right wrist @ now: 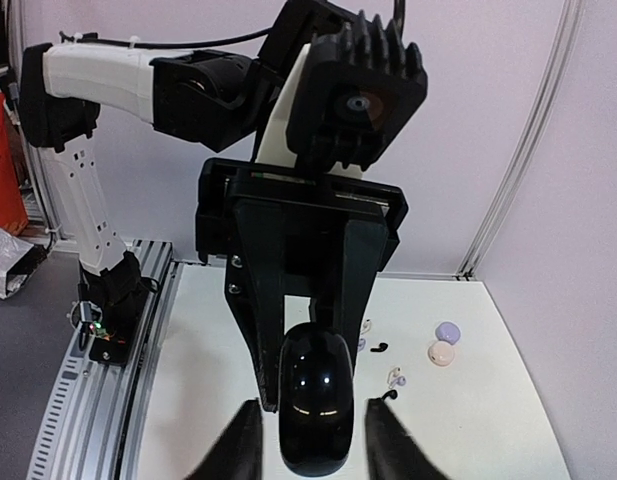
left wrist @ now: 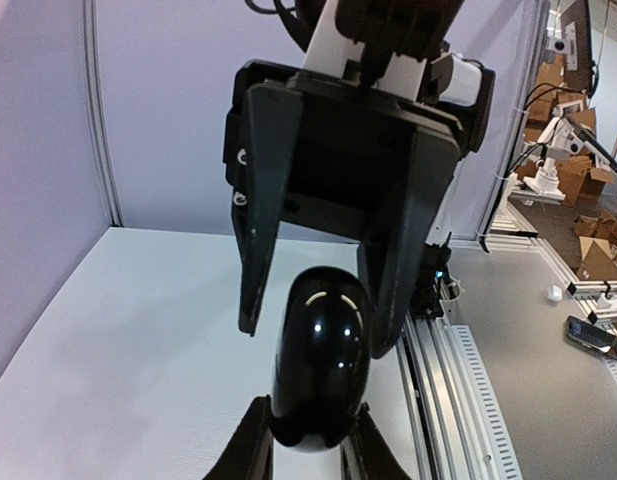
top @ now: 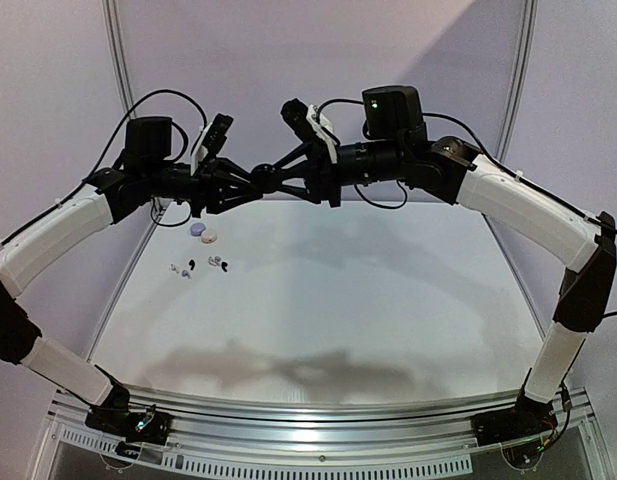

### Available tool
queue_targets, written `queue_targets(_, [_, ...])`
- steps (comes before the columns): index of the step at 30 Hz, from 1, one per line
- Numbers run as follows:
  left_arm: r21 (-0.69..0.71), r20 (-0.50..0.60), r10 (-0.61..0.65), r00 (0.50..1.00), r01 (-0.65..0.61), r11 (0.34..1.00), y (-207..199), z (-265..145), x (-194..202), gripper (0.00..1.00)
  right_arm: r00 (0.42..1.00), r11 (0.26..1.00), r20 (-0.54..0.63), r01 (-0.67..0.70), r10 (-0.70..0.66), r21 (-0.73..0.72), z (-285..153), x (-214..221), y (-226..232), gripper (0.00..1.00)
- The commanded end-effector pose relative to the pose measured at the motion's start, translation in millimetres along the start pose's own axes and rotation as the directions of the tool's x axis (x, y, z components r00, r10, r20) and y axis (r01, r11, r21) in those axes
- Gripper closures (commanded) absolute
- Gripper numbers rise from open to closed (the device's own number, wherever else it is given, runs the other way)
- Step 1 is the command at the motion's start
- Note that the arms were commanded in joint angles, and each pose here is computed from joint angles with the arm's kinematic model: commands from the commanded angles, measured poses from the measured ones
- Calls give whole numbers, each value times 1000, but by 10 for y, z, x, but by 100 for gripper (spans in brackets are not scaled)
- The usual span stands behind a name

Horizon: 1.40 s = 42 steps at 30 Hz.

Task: Insert the wireless bluetooth earbuds into the charging case
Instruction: Pass from the right arm to the left, then open the charging case.

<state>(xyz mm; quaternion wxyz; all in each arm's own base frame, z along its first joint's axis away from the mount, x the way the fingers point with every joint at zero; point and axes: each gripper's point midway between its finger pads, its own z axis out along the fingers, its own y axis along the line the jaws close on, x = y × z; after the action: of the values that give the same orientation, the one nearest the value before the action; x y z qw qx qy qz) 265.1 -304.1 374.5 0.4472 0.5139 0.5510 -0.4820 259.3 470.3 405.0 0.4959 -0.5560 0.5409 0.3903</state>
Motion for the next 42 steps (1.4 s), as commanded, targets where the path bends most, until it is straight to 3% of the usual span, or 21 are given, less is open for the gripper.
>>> queue_targets(1, [6, 9, 82, 997, -82, 997, -43, 31, -40, 100, 1000, 1000, -7, 0, 0, 10, 89, 50, -24, 52])
queue_targets(4, [-21, -6, 184, 983, -184, 983, -38, 8, -17, 100, 1000, 999, -3, -2, 2, 33, 92, 56, -59, 43])
queue_targets(14, [-11, -60, 358, 932, -359, 933, -103, -2, 102, 100, 1000, 993, -25, -10, 13, 118, 137, 137, -234, 47])
queue_targets(33, [2, -128, 420, 898, -423, 906, -144, -14, 313, 100, 999, 979, -39, -28, 37, 200, 109, 127, -426, 50])
queue_targets(42, [-18, -105, 392, 914, -396, 918, -150, -21, 251, 100, 998, 982, -52, -31, 42, 189, 148, 205, -413, 49])
